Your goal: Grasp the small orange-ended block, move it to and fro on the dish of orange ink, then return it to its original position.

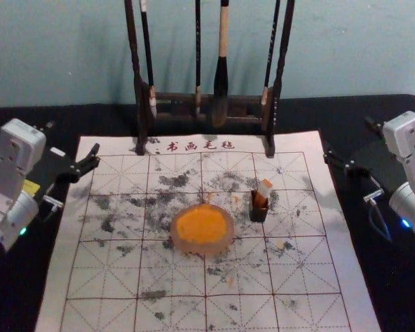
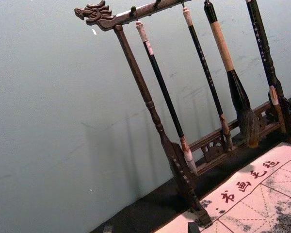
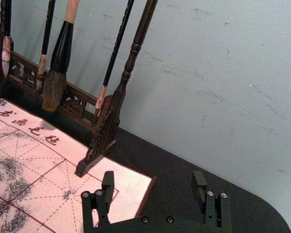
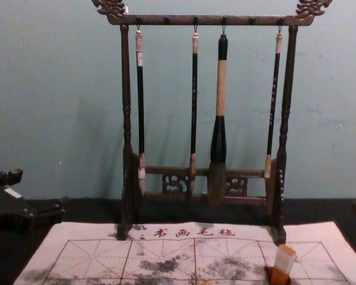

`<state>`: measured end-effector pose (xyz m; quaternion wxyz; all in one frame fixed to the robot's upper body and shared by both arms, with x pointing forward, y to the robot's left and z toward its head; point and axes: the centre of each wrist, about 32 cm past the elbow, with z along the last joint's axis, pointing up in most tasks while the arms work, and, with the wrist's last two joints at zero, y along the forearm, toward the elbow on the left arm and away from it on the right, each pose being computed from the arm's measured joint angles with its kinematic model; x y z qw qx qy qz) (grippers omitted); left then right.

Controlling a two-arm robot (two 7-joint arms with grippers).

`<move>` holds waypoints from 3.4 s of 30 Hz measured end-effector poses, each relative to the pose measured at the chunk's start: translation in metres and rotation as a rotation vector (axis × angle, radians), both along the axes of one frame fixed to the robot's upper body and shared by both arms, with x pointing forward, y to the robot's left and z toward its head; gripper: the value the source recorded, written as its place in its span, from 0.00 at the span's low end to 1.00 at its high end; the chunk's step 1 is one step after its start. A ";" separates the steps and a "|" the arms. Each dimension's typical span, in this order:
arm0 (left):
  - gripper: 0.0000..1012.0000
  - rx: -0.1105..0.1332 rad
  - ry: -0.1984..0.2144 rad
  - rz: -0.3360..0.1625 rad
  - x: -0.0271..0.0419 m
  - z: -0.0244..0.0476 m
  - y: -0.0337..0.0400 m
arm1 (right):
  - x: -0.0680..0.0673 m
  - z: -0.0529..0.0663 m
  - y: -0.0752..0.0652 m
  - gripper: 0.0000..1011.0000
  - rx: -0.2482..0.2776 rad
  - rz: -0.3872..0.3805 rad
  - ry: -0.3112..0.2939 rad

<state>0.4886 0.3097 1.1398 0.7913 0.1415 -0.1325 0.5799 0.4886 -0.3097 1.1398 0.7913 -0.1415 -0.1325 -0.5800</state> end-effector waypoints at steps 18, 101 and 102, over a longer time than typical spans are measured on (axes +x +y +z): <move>0.99 0.000 0.000 0.000 0.0000 0.0000 0.0000 | 0.000 0.000 0.000 0.99 0.000 0.000 0.000; 0.99 0.000 0.000 0.000 0.0000 0.0000 0.0000 | -0.007 -0.009 0.049 0.99 0.255 0.331 0.323; 0.99 0.000 0.000 0.000 0.0000 0.0000 0.0000 | -0.006 -0.009 0.049 0.99 0.254 0.332 0.323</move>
